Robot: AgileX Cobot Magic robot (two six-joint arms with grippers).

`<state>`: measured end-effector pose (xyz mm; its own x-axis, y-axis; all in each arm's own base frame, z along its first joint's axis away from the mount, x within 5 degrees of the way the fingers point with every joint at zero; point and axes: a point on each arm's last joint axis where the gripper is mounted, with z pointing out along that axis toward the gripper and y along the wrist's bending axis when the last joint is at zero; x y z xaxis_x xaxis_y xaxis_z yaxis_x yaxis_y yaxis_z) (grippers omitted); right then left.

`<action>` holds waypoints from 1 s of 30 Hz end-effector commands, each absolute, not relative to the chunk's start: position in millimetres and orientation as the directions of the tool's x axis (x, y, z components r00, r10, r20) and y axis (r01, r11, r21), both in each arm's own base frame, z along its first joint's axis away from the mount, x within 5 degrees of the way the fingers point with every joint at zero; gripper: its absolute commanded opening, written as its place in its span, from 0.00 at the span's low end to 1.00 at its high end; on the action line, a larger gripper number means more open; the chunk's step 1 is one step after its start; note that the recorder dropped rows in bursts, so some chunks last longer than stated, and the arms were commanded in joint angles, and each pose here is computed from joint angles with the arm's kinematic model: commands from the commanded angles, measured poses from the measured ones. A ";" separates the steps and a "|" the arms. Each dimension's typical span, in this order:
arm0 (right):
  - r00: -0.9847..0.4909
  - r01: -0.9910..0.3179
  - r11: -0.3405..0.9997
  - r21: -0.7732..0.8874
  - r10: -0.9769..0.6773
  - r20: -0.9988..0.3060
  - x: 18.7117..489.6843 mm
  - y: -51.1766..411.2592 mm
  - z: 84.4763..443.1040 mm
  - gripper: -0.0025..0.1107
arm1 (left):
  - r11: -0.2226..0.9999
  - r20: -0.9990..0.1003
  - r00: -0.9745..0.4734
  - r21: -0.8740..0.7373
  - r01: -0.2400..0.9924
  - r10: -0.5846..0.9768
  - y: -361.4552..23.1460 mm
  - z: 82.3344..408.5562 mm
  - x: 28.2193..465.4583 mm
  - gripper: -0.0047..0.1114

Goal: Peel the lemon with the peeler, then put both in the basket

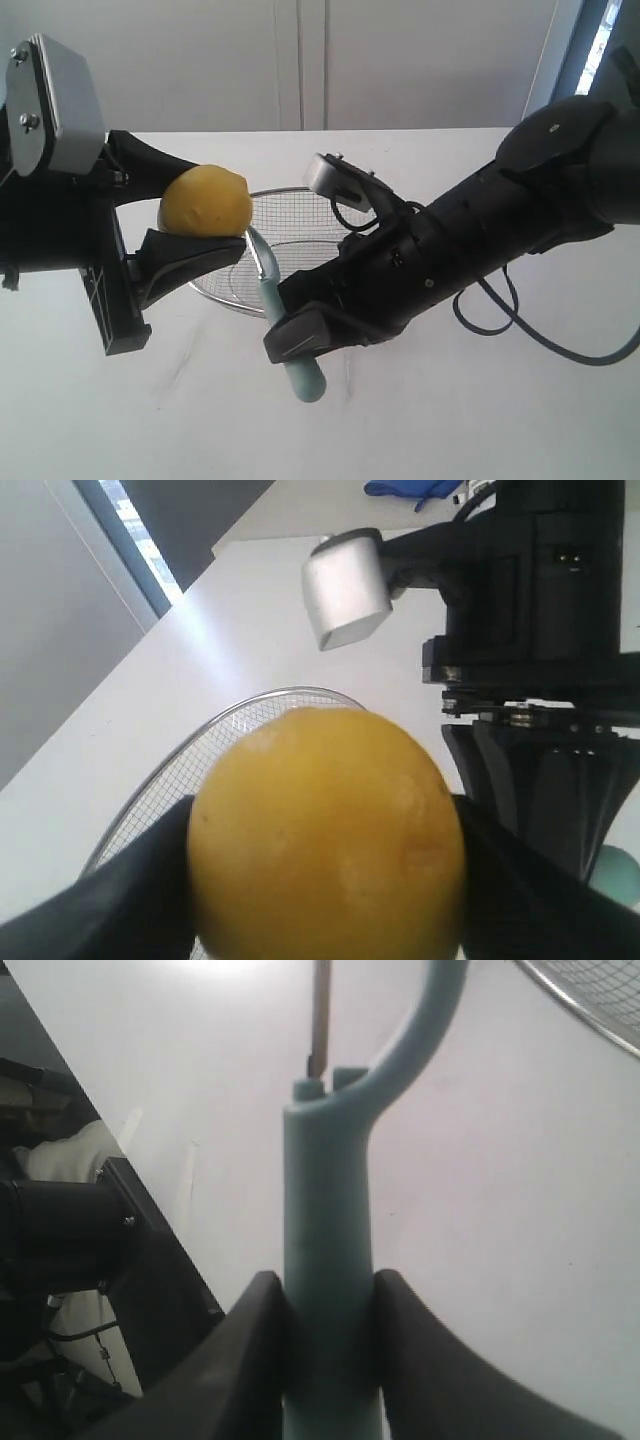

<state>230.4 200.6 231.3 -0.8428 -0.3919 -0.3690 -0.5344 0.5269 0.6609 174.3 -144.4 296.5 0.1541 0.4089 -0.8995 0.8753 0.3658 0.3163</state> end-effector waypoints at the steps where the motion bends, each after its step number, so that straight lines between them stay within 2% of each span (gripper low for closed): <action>1: -0.853 -0.518 0.496 0.697 -0.357 -0.381 227.8 202.9 229.2 0.02 | 0.305 -0.862 0.290 0.433 0.848 0.417 -146.9 302.3 172.1 0.04; 14: -0.865 -0.490 0.432 0.757 -0.348 -0.361 222.6 206.1 233.1 0.02 | 0.311 -0.859 0.249 0.410 0.857 0.447 -149.5 291.8 180.7 0.04; 22: -0.871 -0.481 0.428 0.765 -0.336 -0.359 222.9 206.7 234.0 0.02 | 0.302 -0.857 0.201 0.372 0.878 0.474 -153.9 277.1 189.9 0.04; 30: -0.870 -0.483 0.429 0.764 -0.338 -0.360 222.8 206.6 233.8 0.02 | 0.314 -0.853 0.196 0.378 0.871 0.483 -153.1 276.9 191.4 0.04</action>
